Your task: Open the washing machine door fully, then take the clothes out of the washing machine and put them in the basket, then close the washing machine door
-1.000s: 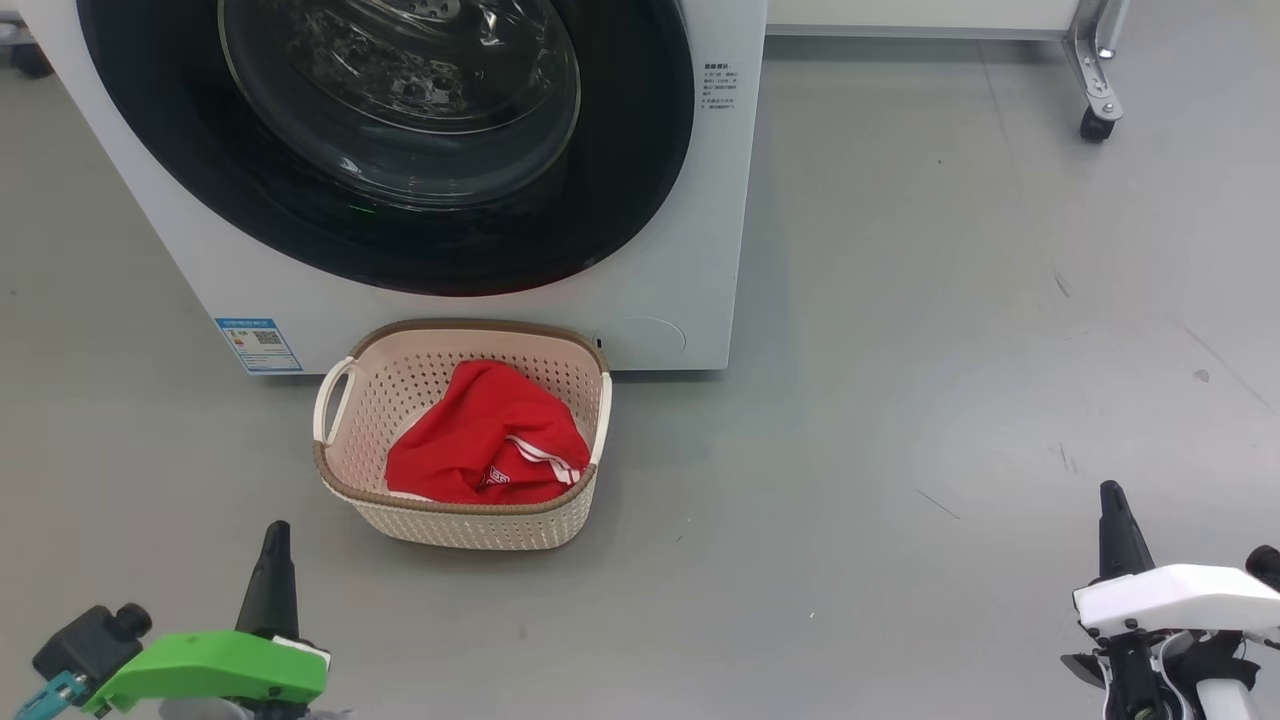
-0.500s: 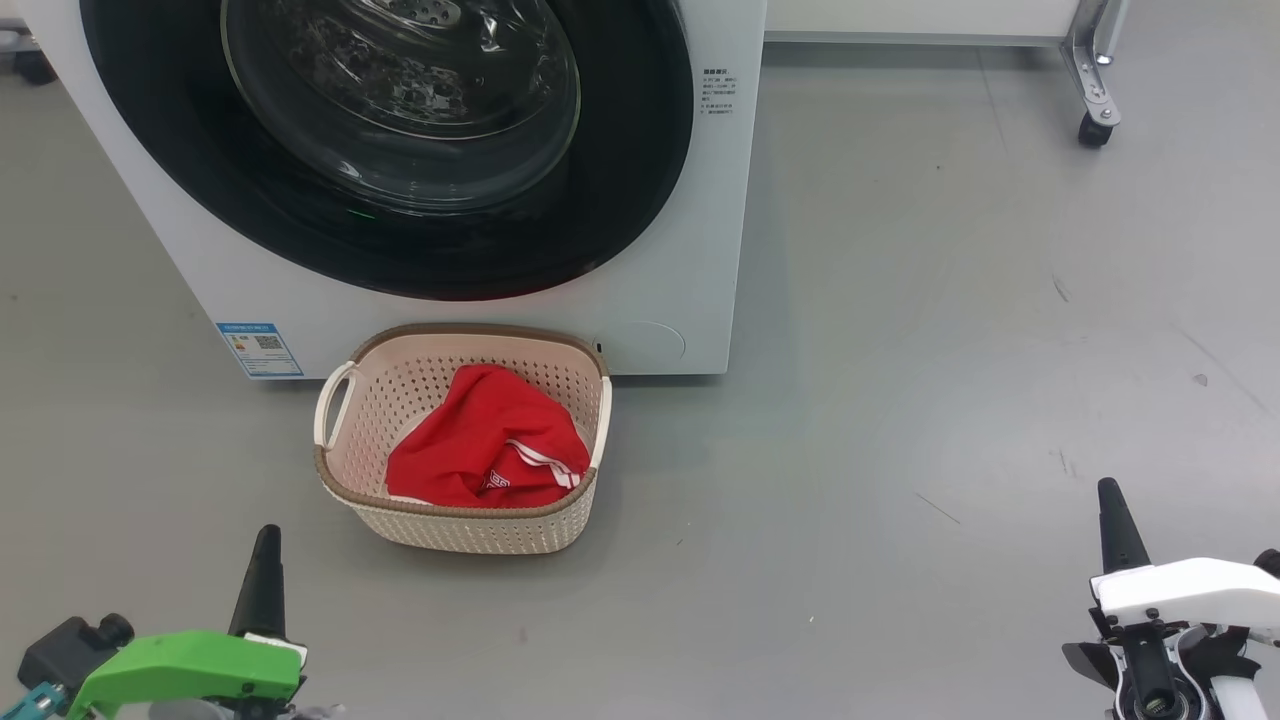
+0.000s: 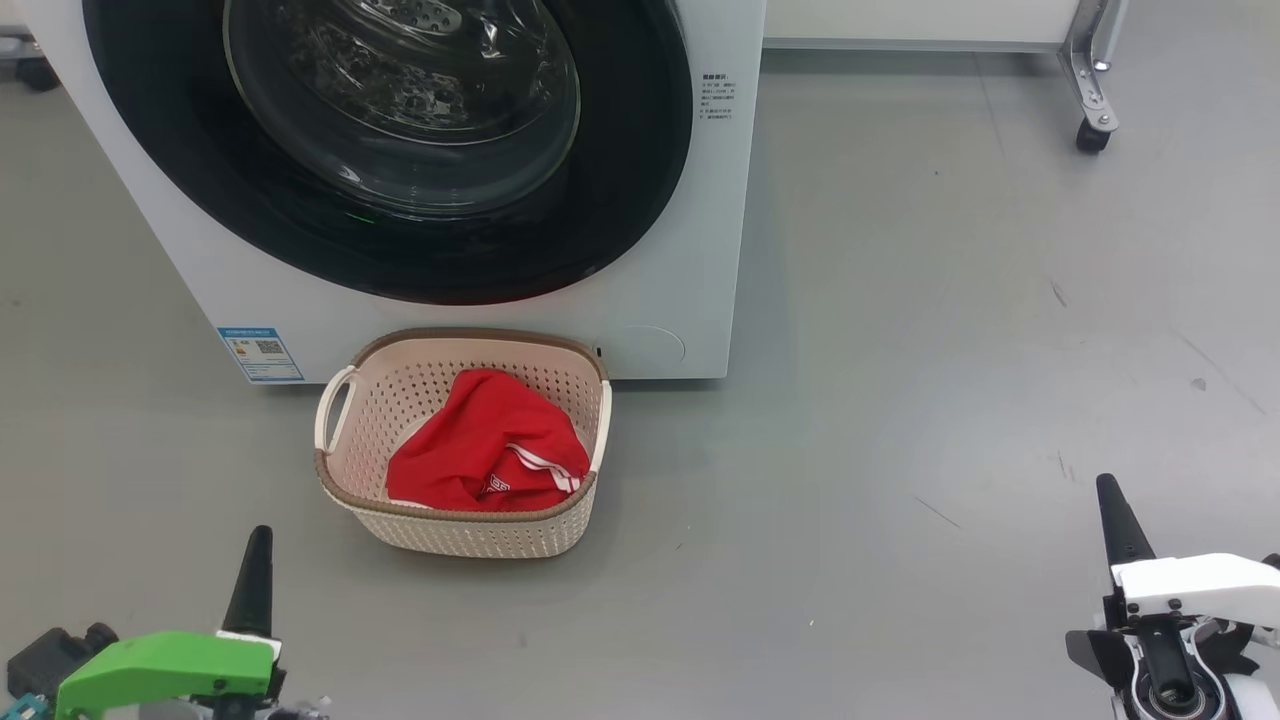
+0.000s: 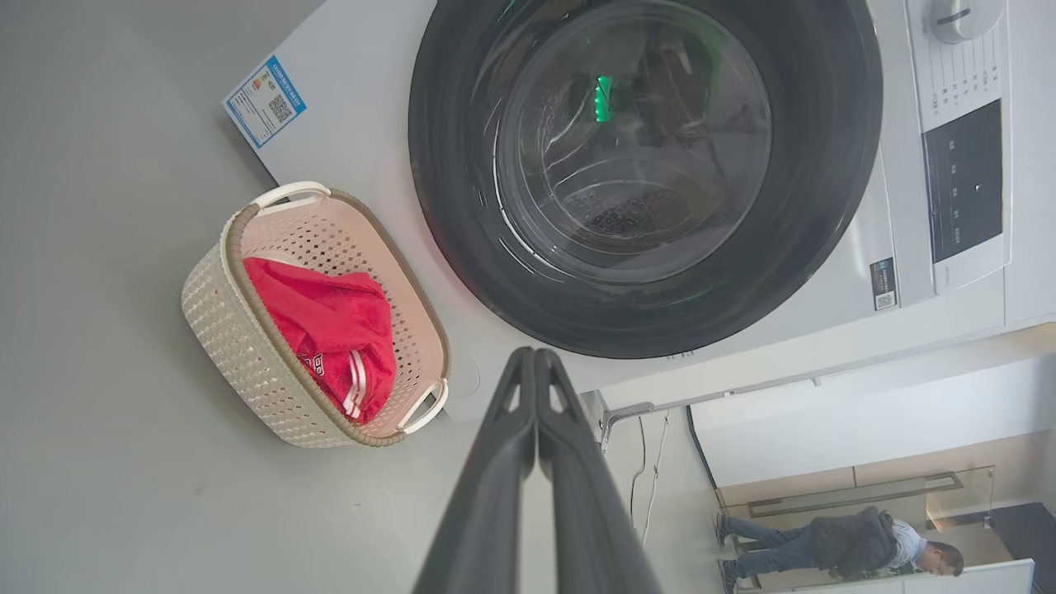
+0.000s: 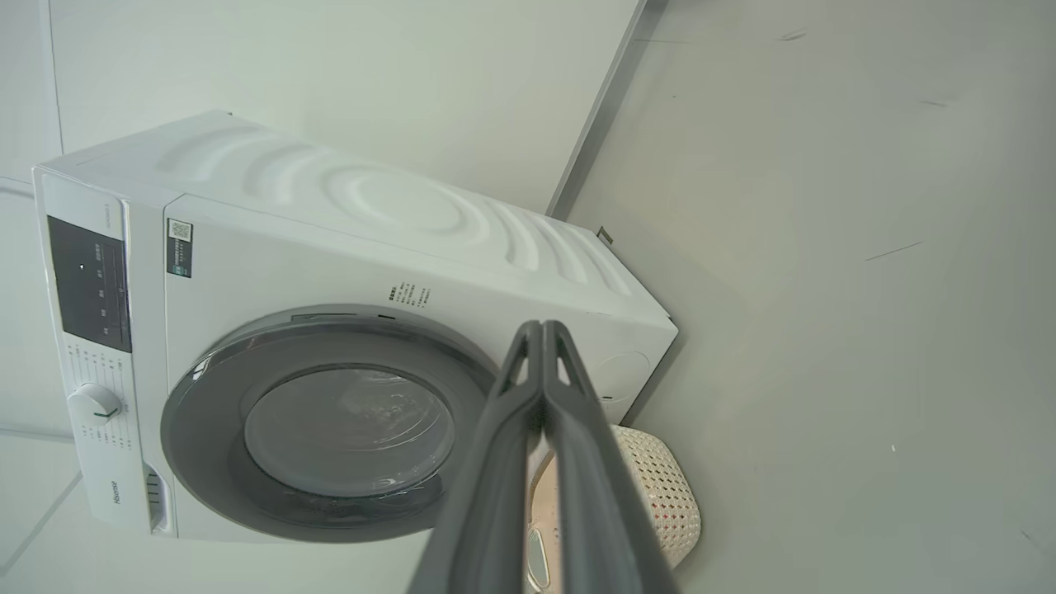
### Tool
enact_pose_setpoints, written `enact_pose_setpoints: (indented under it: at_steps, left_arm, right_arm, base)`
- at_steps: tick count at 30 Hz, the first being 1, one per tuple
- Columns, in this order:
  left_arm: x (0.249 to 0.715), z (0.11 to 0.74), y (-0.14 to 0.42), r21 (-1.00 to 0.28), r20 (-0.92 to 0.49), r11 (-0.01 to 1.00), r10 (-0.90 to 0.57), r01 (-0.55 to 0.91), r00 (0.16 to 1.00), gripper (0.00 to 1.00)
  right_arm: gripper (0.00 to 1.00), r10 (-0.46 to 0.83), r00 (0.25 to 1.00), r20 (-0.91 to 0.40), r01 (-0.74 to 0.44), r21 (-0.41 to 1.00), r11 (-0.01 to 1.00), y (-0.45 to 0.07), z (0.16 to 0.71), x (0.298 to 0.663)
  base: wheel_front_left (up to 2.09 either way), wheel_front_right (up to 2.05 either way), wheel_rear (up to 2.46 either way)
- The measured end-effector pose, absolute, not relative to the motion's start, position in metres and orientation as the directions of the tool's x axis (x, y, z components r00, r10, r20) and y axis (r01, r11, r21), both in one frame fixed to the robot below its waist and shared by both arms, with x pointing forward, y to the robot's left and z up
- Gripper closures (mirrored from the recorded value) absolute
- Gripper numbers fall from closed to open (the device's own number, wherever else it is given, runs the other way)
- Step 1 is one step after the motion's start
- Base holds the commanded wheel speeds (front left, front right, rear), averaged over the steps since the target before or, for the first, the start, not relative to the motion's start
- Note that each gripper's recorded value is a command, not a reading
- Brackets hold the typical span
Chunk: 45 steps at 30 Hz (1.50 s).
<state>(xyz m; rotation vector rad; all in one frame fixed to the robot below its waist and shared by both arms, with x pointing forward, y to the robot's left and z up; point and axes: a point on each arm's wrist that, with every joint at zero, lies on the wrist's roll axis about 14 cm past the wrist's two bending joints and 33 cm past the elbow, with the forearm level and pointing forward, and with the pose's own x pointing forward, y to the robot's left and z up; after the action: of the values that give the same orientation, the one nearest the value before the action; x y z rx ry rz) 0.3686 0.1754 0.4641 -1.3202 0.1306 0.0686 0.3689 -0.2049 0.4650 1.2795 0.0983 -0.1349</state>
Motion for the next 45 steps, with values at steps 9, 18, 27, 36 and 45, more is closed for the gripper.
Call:
enact_pose_setpoints:
  at_steps: [9,18,27,36,45]
  left_arm:
    - [0.369,0.466,0.179,-0.98,-0.13,0.155,-0.023,-0.125,0.991,1.0]
    - [0.372,0.471,0.181,-0.991,-0.115,0.069,-0.03,-0.112,0.993,1.0]
    - [0.373,0.475,0.184,-0.995,-0.103,-0.014,-0.03,-0.103,0.994,1.0]
    - [0.374,0.476,0.184,-0.995,-0.1,-0.014,-0.029,-0.1,0.995,1.0]
    - [0.374,0.475,0.184,-0.995,-0.101,-0.014,-0.029,-0.102,0.994,1.0]
  right_arm:
    - [1.0,-0.039,0.991,-0.131,0.136,0.974,0.181,-0.206,0.469,0.371]
    - [1.0,-0.032,0.993,-0.114,0.117,0.99,0.082,-0.206,0.474,0.373]
    - [1.0,-0.03,0.995,-0.094,0.094,0.996,-0.007,-0.208,0.477,0.374]
    - [1.0,-0.03,0.995,-0.094,0.094,0.996,-0.007,-0.208,0.477,0.374]
    - [1.0,-0.03,0.995,-0.094,0.094,0.996,-0.008,-0.208,0.477,0.374]
  base:
    - [0.0,0.0,0.0]
    - [0.0,0.0,0.0]
    - [0.0,0.0,0.0]
    - [0.0,0.0,0.0]
    - [0.0,0.0,0.0]
